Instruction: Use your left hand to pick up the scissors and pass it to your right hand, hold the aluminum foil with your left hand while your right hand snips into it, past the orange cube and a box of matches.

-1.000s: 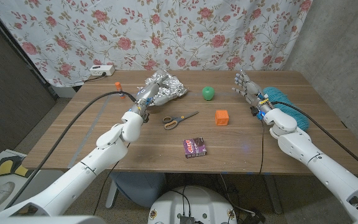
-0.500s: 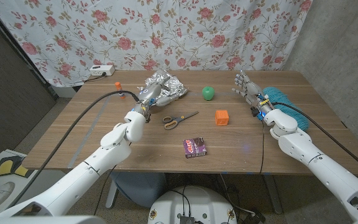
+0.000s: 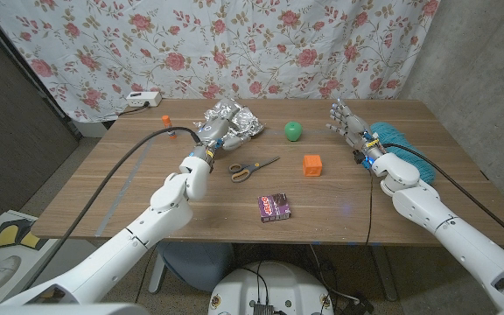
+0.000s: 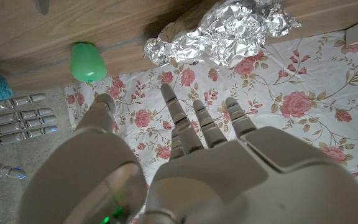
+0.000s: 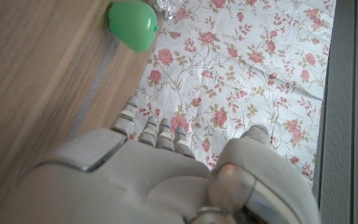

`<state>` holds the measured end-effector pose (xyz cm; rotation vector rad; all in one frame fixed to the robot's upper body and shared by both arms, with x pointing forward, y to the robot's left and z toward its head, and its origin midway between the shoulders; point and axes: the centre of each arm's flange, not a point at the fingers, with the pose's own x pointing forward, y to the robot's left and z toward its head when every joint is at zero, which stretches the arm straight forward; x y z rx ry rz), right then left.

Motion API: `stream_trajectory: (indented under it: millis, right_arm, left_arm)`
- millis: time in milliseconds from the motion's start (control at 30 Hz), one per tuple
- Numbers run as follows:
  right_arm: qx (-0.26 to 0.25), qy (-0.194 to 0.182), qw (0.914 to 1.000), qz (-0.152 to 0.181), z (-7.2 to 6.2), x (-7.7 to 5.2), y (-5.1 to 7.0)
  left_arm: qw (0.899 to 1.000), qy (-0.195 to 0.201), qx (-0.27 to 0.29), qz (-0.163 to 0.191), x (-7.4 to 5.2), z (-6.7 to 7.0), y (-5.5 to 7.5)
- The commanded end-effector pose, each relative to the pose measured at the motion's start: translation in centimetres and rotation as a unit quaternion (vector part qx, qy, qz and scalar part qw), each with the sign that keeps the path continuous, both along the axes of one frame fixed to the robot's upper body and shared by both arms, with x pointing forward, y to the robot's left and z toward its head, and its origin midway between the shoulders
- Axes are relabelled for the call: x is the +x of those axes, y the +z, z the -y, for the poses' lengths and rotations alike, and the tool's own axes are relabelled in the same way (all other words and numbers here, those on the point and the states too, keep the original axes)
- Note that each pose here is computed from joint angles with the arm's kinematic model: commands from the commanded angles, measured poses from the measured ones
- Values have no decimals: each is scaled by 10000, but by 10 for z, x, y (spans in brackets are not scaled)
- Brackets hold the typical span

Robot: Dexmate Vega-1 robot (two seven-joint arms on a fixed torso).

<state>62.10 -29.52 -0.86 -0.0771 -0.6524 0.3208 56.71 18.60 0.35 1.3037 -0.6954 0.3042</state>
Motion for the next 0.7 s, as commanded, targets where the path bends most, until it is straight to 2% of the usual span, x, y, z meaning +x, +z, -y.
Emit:
stream_trajectory:
  millis: [33, 333, 433, 700]
  right_arm:
    - [20, -9, 10000, -18, 0, -2, 0]
    - [-1, -11, 10000, -1, 1, -3, 1]
    - [-65, -50, 10000, 16, 1, -3, 1]
    - [-94, 4, 10000, 5, -1, -3, 2]
  left_arm:
    - [9995, 203, 231, -117, -4, 7, 0]
    - [9983, 241, 477, -227, -8, 12, 1]
    - [9970, 372, 647, -213, -9, 14, 1]
    - [9971, 338, 554, -398, -7, 12, 2]
